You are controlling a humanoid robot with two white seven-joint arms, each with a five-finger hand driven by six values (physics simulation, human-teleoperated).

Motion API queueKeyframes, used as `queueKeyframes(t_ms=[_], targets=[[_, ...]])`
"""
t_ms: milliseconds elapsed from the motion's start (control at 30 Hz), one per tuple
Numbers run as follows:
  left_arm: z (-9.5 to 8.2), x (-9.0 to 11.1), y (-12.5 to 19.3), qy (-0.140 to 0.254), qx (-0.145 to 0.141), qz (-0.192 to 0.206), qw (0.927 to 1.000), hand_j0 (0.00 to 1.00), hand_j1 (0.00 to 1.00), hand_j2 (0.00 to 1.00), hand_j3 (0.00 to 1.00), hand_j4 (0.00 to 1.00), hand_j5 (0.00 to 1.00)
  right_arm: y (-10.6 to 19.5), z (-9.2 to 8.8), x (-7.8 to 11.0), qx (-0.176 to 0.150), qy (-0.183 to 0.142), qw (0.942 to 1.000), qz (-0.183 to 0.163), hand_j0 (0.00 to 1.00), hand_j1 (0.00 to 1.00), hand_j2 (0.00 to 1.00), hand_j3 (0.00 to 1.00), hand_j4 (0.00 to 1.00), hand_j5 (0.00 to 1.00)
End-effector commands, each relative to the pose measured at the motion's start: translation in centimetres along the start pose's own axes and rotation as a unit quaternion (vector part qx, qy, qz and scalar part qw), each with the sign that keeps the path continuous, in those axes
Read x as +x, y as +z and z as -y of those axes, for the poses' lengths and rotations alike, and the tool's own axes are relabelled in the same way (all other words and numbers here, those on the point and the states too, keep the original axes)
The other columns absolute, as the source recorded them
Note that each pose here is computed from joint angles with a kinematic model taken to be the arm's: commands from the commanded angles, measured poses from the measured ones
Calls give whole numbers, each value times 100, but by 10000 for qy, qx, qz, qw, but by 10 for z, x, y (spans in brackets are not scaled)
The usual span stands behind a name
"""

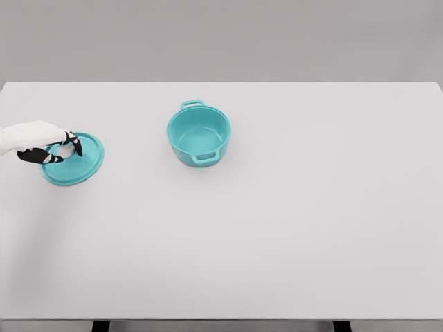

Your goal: Cover the pot with left arm

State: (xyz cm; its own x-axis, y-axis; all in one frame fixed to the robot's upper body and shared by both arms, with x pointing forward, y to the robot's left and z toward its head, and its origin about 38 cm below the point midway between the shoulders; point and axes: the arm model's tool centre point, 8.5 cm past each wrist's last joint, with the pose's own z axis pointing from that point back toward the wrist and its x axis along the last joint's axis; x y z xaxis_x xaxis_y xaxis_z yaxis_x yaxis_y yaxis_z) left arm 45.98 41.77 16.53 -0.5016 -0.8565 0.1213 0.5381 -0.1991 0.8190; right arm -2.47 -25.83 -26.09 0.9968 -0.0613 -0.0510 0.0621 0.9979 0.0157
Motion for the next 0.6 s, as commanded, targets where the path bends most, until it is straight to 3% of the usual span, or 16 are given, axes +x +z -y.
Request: queueKeyframes(t_ms=[0,567], targets=[[-2,0,0,17,36,9,10000,55,55,55,55,55,55,0,0,0,2,1,10000,-2,100,100,100,100,100,100],[-22,9,7,-132,337,128,9993,55,55,55,55,55,55,0,0,0,2,1,10000,-2,100,100,100,100,100,100]])
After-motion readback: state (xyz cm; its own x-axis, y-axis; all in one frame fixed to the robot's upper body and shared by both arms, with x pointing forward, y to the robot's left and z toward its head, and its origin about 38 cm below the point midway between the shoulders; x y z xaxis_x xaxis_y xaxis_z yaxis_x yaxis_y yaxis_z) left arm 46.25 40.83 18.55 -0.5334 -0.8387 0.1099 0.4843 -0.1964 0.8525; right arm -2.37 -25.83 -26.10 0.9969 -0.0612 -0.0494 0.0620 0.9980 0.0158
